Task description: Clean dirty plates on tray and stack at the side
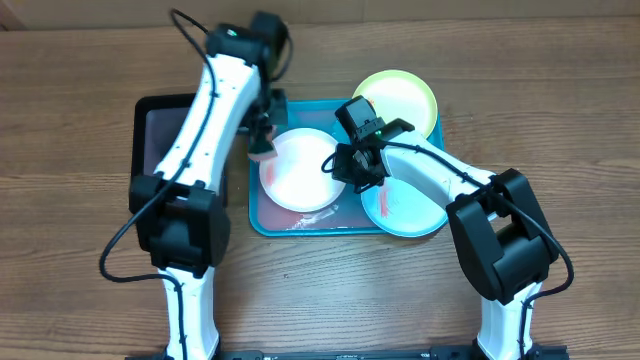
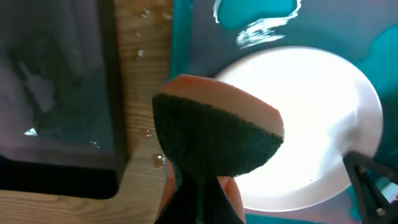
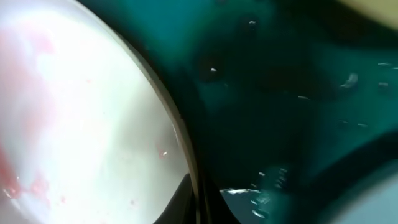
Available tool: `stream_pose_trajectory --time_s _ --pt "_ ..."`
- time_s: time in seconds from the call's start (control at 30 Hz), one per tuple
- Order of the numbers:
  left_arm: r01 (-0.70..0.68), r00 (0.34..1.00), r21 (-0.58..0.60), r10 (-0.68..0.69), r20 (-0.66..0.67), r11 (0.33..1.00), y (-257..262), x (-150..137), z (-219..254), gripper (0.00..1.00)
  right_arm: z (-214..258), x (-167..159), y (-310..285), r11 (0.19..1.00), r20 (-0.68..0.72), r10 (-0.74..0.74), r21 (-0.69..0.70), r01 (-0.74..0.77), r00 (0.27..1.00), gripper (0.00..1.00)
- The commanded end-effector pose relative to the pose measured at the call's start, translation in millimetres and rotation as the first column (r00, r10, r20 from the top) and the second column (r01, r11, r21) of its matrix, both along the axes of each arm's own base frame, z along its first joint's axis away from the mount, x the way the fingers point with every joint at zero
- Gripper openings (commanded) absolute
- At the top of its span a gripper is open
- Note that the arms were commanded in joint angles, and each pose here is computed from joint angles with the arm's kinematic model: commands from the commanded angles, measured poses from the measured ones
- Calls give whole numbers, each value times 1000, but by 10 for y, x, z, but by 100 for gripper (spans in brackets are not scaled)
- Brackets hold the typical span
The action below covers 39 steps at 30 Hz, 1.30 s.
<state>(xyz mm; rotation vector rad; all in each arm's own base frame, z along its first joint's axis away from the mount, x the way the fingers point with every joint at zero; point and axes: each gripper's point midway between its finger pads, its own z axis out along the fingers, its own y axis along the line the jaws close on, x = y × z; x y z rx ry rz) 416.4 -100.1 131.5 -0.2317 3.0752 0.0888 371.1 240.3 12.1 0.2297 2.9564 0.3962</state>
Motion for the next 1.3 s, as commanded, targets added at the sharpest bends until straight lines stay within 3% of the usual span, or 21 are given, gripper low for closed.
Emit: stream_pose_trajectory --time_s 0.0,0.23,0.43,0.57,0.7,0.87,1.27 --pt "-20 1000 -50 21 9 999 158 39 119 4 597 269 -147 995 186 18 -102 1 982 4" --pt "-88 996 0 88 13 996 530 86 102 4 1212 247 -411 914 407 57 -389 117 912 4" --pt "-104 994 0 104 31 995 598 138 92 4 1585 98 -477 742 538 203 -630 231 818 4" --pt "-104 994 -1 104 32 995 597 144 78 4 2009 -17 -459 587 634 324 -717 376 702 4" --pt "-105 994 -3 105 35 995 594 157 62 4 2377 -157 -348 491 697 415 -713 501 585 4" --pt "-105 994 -2 105 31 995 595 149 46 4 2580 -285 -238 450 722 469 -691 565 509 4" --pt "-105 994 -2 105 31 995 595 150 46 4 2556 -327 -164 468 717 478 -696 545 507 4"
